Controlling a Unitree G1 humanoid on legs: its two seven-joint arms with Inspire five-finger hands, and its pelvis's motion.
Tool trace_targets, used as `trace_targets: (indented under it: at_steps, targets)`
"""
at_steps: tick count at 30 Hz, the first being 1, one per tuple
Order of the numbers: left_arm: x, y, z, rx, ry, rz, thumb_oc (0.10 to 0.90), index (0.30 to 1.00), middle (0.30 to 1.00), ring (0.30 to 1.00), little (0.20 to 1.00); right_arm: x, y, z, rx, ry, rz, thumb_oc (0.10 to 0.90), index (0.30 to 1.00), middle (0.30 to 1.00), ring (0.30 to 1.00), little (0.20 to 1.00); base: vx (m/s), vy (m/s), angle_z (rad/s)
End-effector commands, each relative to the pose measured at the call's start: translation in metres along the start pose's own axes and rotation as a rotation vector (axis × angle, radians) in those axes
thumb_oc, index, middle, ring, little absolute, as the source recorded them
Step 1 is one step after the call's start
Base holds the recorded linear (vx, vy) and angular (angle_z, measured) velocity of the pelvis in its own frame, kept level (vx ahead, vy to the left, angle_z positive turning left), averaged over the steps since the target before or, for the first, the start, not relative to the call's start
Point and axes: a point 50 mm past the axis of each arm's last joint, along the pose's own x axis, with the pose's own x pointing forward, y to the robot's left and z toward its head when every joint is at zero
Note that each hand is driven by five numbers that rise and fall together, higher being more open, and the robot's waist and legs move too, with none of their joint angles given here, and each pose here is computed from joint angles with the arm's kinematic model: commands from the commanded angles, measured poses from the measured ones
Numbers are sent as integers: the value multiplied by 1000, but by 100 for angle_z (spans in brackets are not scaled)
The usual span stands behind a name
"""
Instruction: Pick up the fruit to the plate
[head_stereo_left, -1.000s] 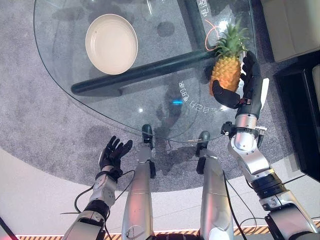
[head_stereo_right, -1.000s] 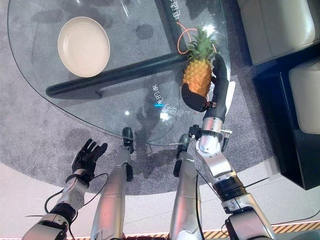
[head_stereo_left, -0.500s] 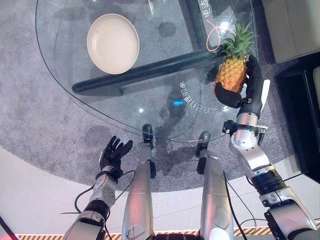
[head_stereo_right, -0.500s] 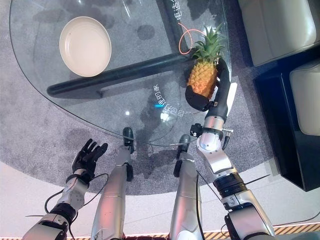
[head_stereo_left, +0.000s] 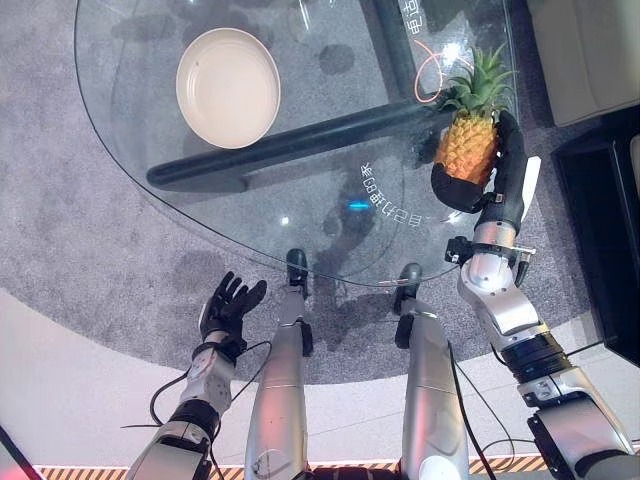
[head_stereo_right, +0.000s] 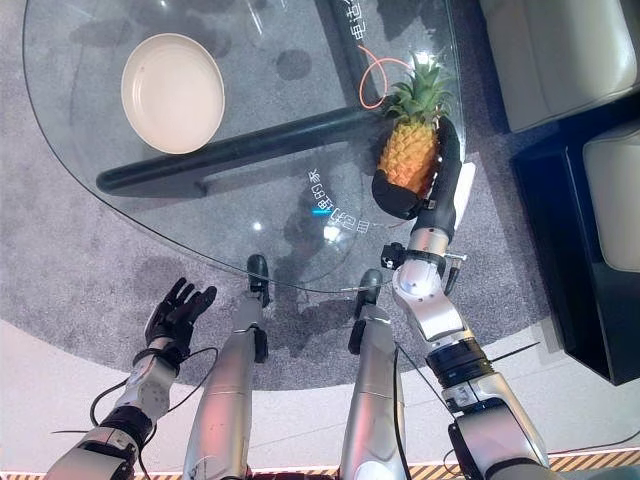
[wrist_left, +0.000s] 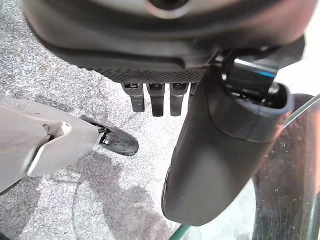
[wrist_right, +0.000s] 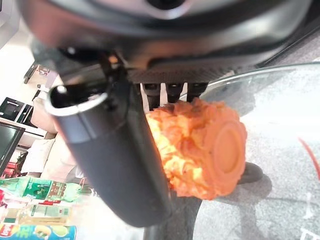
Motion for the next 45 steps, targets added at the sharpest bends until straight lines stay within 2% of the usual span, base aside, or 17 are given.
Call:
trace_targets:
  at_steps: [1, 12, 34, 35, 36, 37, 45]
  targets:
    - [-7, 15, -5, 41, -4, 49, 800, 900, 900, 900, 900, -3, -2, -5, -31, 11, -42, 800, 900, 900, 900, 900, 0, 0, 0]
    - [-5, 11, -3, 46, -9, 38, 800, 900, 900, 900, 900, 5, -12, -23, -161, 78, -115, 800, 900, 900, 900, 900, 0, 0, 0]
    - [-2, 9, 5, 45, -30, 28, 800, 900, 900, 900, 900, 17, -29, -27, -458, 14, -155, 800, 900, 900, 900, 900, 1, -4, 2]
    - [-2, 9, 5, 45, -32, 27, 800, 900, 900, 900, 900, 17, -29, -27, -462, 12, -156, 729, 839, 839, 839, 829, 0, 0, 0]
    - [-2, 8, 6, 45, -36, 28, 800, 900, 900, 900, 900, 17, -29, -26, -465, 8, -159, 355, 519, 519, 519, 455, 0, 0, 0]
    - [-2, 8, 6, 45, -38, 29, 800, 900, 900, 900, 900, 17, -30, -27, -471, 7, -158, 100, 300, 300, 300, 200, 0, 0, 0]
    - [-2, 11, 12, -50, -73, 36, 800, 900, 900, 900, 900, 17, -30, -26, -504, -29, -171, 100, 300, 300, 300, 200, 0, 0, 0]
